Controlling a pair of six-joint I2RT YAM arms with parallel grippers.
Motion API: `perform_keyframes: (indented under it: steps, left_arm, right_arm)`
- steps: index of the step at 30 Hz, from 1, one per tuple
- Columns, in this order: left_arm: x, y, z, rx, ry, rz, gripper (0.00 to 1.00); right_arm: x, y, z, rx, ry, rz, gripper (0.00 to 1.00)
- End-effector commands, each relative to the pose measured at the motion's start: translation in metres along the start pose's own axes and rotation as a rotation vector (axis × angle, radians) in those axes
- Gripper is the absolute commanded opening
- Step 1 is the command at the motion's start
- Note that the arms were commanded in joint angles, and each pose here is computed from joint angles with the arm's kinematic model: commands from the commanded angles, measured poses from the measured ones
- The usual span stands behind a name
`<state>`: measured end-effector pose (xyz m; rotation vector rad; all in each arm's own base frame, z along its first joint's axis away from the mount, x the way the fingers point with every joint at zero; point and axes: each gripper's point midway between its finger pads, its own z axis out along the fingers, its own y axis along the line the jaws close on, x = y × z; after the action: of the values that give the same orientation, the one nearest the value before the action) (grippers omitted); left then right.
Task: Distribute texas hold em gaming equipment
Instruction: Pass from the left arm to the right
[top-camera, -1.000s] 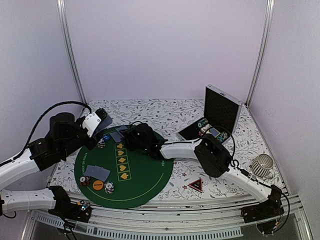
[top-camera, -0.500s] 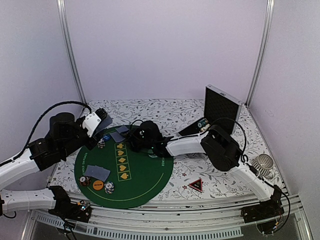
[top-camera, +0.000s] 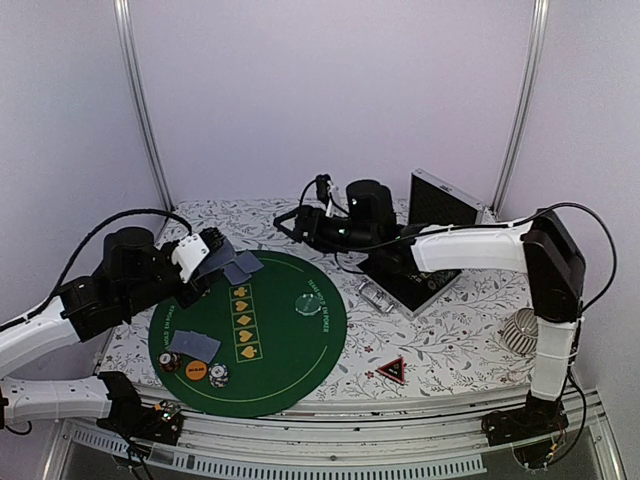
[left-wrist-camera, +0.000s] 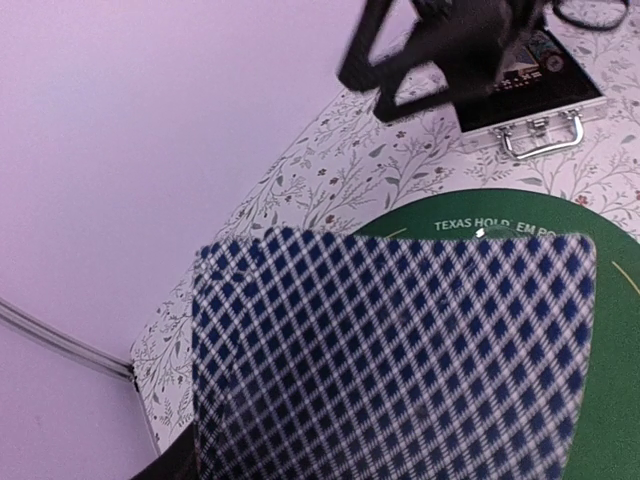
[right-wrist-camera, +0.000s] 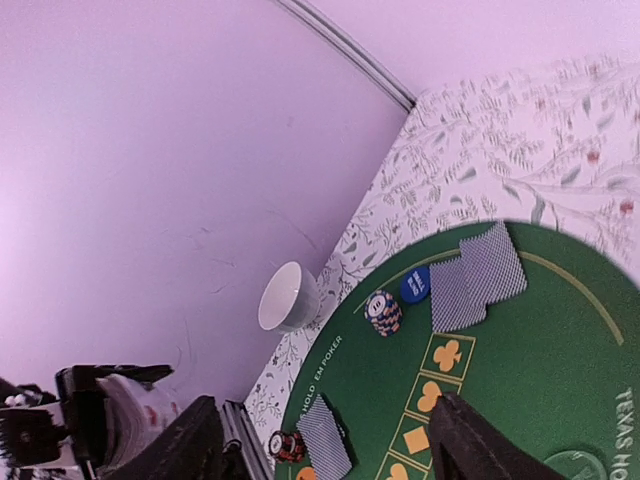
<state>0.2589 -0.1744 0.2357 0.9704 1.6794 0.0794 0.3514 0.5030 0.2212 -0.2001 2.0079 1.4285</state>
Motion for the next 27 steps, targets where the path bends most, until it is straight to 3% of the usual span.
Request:
perform_keyframes:
  steps: [1, 4, 7, 12, 22, 27]
  left_arm:
    - [-0.015, -0.026, -0.005, 0.127, -0.05, 0.058, 0.52]
    - [-0.018, -0.035, -0.007, 0.158, -0.067, 0.092, 0.52]
    - [-0.021, -0.044, -0.009, 0.187, -0.086, 0.118, 0.51]
    - [-0.019, -0.047, -0.006, 0.186, -0.07, 0.141, 0.51]
    - [-0.015, -0.054, 0.0, 0.196, -0.042, 0.163, 0.51]
    - [-0.017, -0.053, -0.002, 0.192, -0.057, 0.16, 0.51]
  right_arm:
    - [-0.012, 0.057, -0.05, -0.124, 0.087, -0.415, 0.82]
    - [0.012, 0.088, -0.063, -0.298, 0.253, -0.462, 0.85]
    - [0.025, 0.094, -0.062, -0.337, 0.351, -0.404, 0.86]
    - [0.048, 0.095, -0.049, -0.372, 0.456, -0.292, 0.86]
    - [0.091, 0.096, -0.015, -0.421, 0.613, -0.243, 0.86]
    - [0.107, 0.103, -0.007, -0.483, 0.676, -0.218, 0.75]
